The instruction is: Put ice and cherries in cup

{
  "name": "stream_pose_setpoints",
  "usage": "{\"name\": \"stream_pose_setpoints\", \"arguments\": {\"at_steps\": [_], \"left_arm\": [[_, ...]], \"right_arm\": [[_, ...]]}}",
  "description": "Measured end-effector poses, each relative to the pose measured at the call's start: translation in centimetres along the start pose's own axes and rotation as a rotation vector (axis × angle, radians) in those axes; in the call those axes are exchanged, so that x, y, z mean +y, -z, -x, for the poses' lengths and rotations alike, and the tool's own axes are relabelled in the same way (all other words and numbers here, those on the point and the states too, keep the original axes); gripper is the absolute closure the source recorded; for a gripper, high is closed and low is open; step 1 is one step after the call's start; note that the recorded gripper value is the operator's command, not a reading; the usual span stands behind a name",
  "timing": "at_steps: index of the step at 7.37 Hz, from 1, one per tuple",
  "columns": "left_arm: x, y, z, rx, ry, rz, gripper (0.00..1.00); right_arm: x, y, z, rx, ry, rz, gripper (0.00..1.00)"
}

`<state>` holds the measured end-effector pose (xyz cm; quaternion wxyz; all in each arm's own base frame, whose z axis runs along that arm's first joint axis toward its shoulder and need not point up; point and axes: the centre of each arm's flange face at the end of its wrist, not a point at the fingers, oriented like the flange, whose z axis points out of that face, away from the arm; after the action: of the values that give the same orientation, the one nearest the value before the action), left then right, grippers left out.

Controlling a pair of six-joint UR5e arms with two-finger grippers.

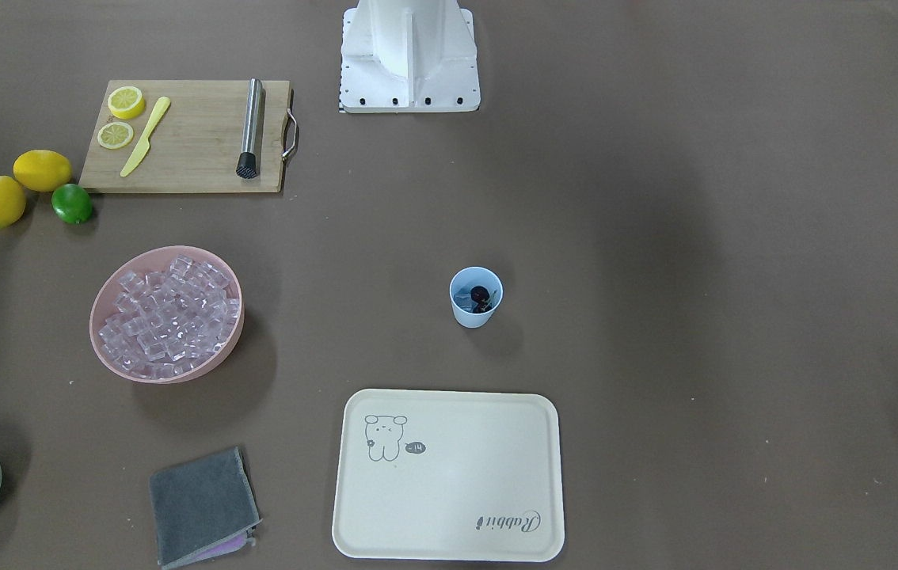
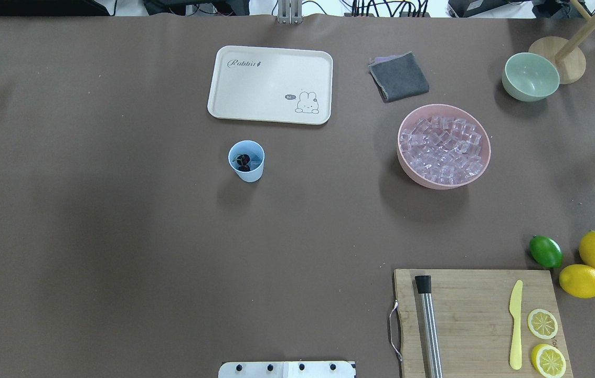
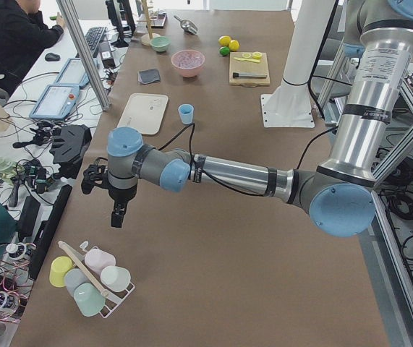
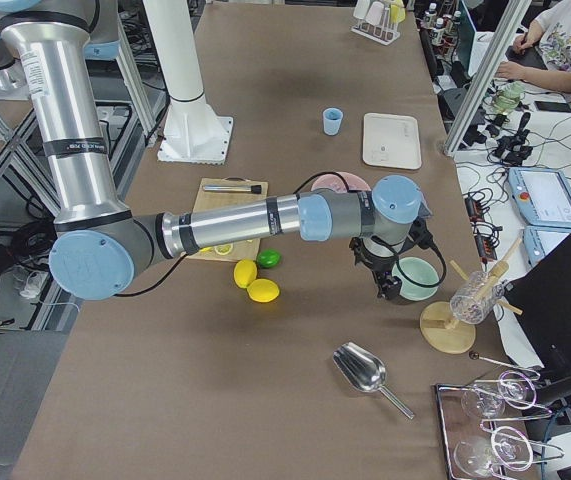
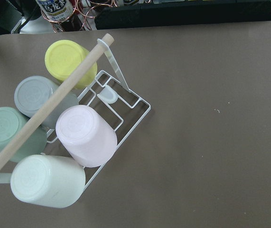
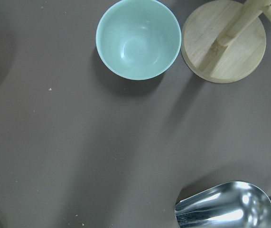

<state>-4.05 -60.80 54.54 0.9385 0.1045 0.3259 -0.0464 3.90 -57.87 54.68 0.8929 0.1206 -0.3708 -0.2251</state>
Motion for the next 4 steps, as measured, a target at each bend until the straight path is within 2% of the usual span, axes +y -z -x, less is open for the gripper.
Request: {"name": "stream_pose_setpoints", "arguments": {"at_steps": [2,4], "left_arm": [[0.9,1.5,0.0,-0.011,-0.051,0.061,0.02],[1.7,2.3,0.1,-0.011,-0.062,0.073,0.02]], "right_arm": [[-1.1,1.1,0.0,0.021,-0.079,0.084,0.01],[-1.1,2.1,-0.2,0.027,-0.182,0.115,0.01]]}}
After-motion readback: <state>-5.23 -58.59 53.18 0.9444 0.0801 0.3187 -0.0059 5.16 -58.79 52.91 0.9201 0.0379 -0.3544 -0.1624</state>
